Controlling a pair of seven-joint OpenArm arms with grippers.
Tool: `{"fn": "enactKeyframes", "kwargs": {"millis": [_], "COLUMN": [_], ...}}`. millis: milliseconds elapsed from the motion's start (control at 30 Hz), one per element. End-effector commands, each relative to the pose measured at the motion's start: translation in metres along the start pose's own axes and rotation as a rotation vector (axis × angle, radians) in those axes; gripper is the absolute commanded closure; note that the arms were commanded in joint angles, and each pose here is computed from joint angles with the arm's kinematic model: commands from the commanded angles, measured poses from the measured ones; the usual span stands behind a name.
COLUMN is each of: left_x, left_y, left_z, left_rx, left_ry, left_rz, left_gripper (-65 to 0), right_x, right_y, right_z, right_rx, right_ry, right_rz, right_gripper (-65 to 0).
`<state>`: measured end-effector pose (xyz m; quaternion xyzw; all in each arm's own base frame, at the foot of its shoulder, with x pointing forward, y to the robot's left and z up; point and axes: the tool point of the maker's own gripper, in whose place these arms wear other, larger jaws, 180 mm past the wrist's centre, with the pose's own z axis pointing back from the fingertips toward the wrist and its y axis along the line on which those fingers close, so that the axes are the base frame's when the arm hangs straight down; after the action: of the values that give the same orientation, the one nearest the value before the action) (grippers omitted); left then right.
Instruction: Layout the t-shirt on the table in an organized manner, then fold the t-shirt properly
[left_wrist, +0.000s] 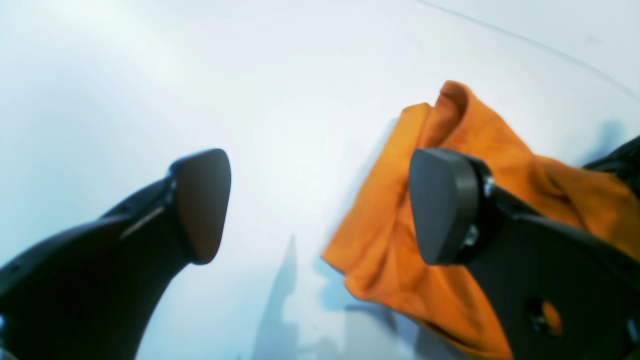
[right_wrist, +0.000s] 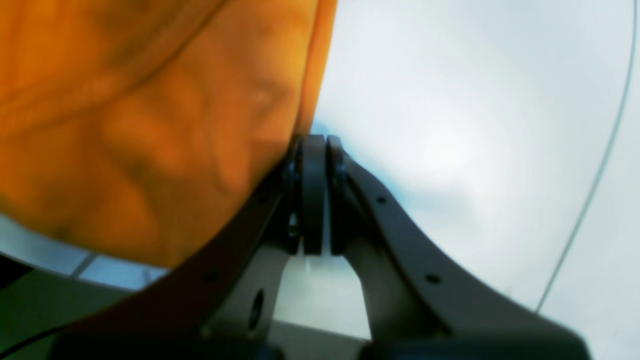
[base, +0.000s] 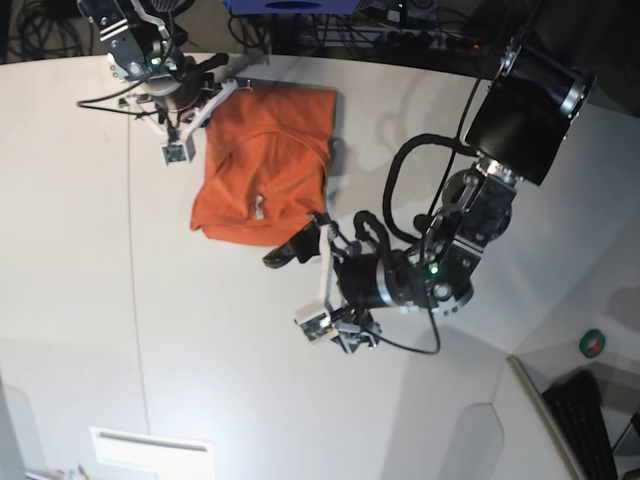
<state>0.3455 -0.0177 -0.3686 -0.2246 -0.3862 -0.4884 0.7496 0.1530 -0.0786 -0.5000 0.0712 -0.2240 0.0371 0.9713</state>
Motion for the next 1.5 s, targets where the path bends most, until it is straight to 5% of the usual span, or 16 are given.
{"fn": "enactKeyframes", "kwargs": {"millis": [0,100,267,533,733,867,1100,1467], "left_x": [0.006,-0.031,-0.105,-0.170,-0.183,-0.185,-0.194,-0.196], "left_y": [0.011,0.007,-0.003,-0.057,-0.058,-0.047,-0.045,-0.048], "left_z": [0.015,0.040,0.084,0.114,0.139,0.156,0.169,0.172], "left_rx": [0.034,0.089,0.203,0.228,0.331,0.380,0.418,0.423], "left_ry": [-0.037,-0.028,0.028,0.108,-0.045,-0.089,-0.083,-0.081], "left_rz": [-0.003,0.089,0.290,0.463,0.633,0.692,0.709,0.716], "left_gripper": [-52.0,-40.0,0.0,0.0,0.0,0.0,0.0,0.0], "right_x": [0.002,0.005,0.005,0.033,0.052,0.041,0.020,0.032], "right_y": [0.002,-0.009,-0.044,-0.019,0.026,0.032,0.011,0.041], "right_z": [0.003,0.003,0.013,0.054,0.067,0.042,0.017,0.055], "right_rx": [0.014,-0.008,-0.083,-0.013,0.102,0.106,0.048,0.131], "right_ry": [-0.003,-0.009,-0.027,-0.152,-0.206,-0.148,-0.105,-0.192], "right_rz": [0.002,-0.006,-0.063,-0.065,-0.013,0.020,0.024,0.012], "right_gripper": [0.0,0.0,0.0,0.0,0.0,0.0,0.0,0.0]}}
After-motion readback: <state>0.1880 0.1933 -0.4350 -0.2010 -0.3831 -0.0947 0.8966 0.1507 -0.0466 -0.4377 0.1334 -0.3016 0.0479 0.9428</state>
